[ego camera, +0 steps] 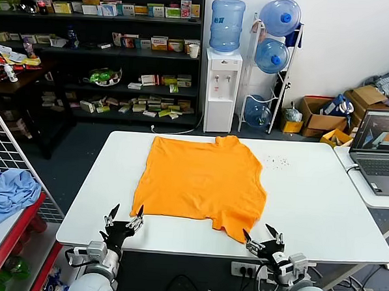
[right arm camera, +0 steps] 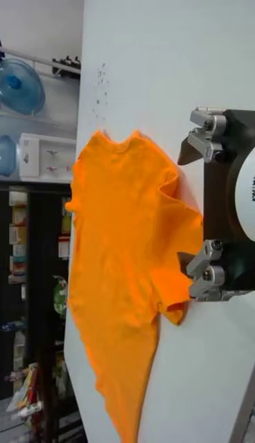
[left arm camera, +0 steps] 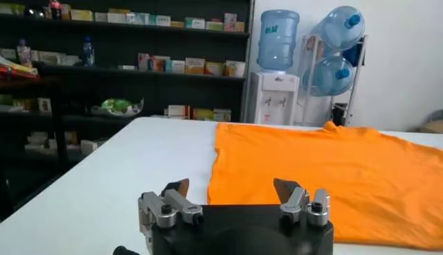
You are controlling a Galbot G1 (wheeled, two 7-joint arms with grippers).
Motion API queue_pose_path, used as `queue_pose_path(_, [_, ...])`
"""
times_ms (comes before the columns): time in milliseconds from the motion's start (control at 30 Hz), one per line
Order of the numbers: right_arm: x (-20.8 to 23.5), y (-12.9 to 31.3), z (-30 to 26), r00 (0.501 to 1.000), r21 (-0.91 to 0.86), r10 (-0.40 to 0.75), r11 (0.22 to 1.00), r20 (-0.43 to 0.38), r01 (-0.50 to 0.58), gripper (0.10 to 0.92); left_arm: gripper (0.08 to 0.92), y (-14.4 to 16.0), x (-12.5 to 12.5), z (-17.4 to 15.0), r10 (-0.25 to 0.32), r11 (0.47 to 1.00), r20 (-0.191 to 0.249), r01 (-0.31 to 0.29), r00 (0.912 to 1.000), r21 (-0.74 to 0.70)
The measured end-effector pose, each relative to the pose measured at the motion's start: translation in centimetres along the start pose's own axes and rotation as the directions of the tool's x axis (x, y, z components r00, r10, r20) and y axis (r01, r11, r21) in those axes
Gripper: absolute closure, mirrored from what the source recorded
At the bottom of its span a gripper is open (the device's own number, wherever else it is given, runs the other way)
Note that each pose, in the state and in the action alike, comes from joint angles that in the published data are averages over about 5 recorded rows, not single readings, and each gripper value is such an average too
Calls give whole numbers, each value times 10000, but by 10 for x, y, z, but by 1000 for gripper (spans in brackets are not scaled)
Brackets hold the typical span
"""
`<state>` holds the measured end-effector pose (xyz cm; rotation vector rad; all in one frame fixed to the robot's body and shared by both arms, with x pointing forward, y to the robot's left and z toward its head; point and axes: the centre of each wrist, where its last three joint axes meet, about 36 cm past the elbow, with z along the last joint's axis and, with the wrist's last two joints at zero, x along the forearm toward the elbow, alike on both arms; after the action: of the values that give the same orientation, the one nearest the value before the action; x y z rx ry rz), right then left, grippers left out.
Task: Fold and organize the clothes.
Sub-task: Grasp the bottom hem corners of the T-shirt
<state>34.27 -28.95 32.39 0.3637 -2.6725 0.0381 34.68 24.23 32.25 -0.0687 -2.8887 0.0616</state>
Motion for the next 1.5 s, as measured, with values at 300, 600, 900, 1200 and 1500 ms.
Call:
queue_pose_path(300, [-11,6,3,9999,-199,-42,9998,-142,39,200,177,3,-11,-3,68,9989,-630,-98,9980,-466])
queue_pose_path(600, [-22,15,4,9996,-395,-136,9991,-262,126,200,177,8,-23,2,24,9980,-1483,-116,9889,-617])
queue_pose_path(900, [-29,23,2,9995,-526,-182,9985,-264,168,321,208,17,-35,9,-107,9984,-1959,-5,9806,-572])
queue_pose_path(1200, [-27,28,0,9994,-541,-138,9985,-311,121,581,457,19,-37,14,11,9985,-2105,-127,9776,-539])
queue_pose_path(1500, [-16,31,-3,9991,-302,-74,9995,-414,61,840,717,19,-30,13,170,9979,-2118,-299,9772,-579])
